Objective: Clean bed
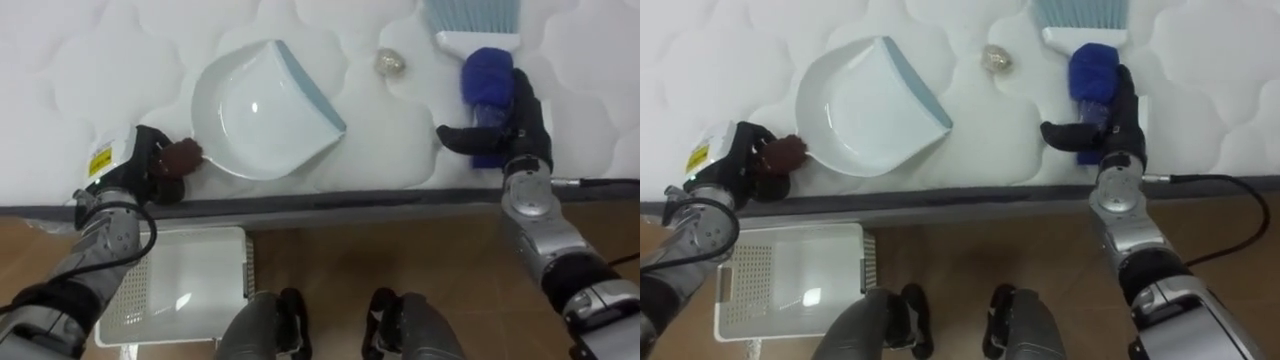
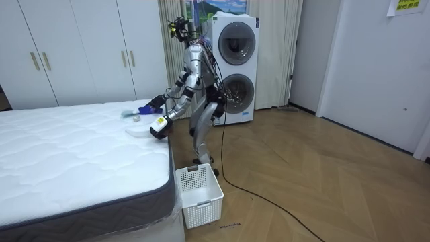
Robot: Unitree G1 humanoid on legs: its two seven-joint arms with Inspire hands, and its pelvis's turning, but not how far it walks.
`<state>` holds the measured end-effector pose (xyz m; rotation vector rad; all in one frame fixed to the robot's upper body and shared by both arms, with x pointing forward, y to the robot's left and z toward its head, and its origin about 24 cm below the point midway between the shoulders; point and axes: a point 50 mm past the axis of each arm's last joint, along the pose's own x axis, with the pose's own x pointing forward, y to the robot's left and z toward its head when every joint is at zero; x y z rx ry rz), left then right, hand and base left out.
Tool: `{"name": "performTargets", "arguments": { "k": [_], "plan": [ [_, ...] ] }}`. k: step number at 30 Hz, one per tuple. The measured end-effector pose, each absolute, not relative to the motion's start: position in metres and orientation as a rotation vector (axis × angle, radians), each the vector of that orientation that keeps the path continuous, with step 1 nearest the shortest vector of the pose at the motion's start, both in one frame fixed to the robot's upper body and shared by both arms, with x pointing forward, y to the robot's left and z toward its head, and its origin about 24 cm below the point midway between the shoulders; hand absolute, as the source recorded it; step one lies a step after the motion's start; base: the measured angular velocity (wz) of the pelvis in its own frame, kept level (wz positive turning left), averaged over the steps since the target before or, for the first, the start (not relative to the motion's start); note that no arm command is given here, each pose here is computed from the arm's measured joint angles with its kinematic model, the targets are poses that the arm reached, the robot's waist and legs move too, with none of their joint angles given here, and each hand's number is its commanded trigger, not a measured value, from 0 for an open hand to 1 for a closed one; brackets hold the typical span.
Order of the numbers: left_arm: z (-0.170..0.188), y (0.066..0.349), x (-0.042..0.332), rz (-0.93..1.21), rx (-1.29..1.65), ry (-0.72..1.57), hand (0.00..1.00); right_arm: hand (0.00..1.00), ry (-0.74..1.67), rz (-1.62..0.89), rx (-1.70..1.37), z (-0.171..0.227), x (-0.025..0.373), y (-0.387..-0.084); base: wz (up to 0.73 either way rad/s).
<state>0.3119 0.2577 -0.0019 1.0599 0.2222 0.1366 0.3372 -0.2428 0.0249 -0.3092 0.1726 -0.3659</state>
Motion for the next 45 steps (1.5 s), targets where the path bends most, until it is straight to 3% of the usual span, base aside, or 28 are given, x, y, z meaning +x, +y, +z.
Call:
{"name": "performTargets", "arguments": {
  "k": [10, 11, 12, 13, 30, 45],
  "plan": [
    [0.005, 0.247, 0.320, 0.110, 1.080, 0.182, 1.00, 0.00, 0.223, -0.425, -0.352, 0.026, 0.337, -0.260, 0.05],
    [0.005, 0.247, 0.320, 0.110, 1.084, 0.185, 1.00, 0.07, 0.229, -0.435, -0.361, 0.025, 0.336, -0.263, 0.04],
    [0.005, 0.247, 0.320, 0.111, 1.085, 0.187, 1.00, 0.62, 0.231, -0.439, -0.369, 0.025, 0.336, -0.264, 0.04],
    [0.005, 0.247, 0.320, 0.112, 1.085, 0.188, 1.00, 1.00, 0.229, -0.442, -0.387, 0.025, 0.336, -0.265, 0.04],
    [0.001, 0.235, 0.322, 0.085, 1.088, 0.228, 1.00, 1.00, 0.291, -0.520, -0.678, 0.033, 0.333, -0.293, 0.05],
    [-0.003, 0.233, 0.321, 0.055, 1.076, 0.270, 1.00, 1.00, 0.357, -0.498, -0.717, 0.022, 0.329, -0.289, 0.00]
  ]
}}
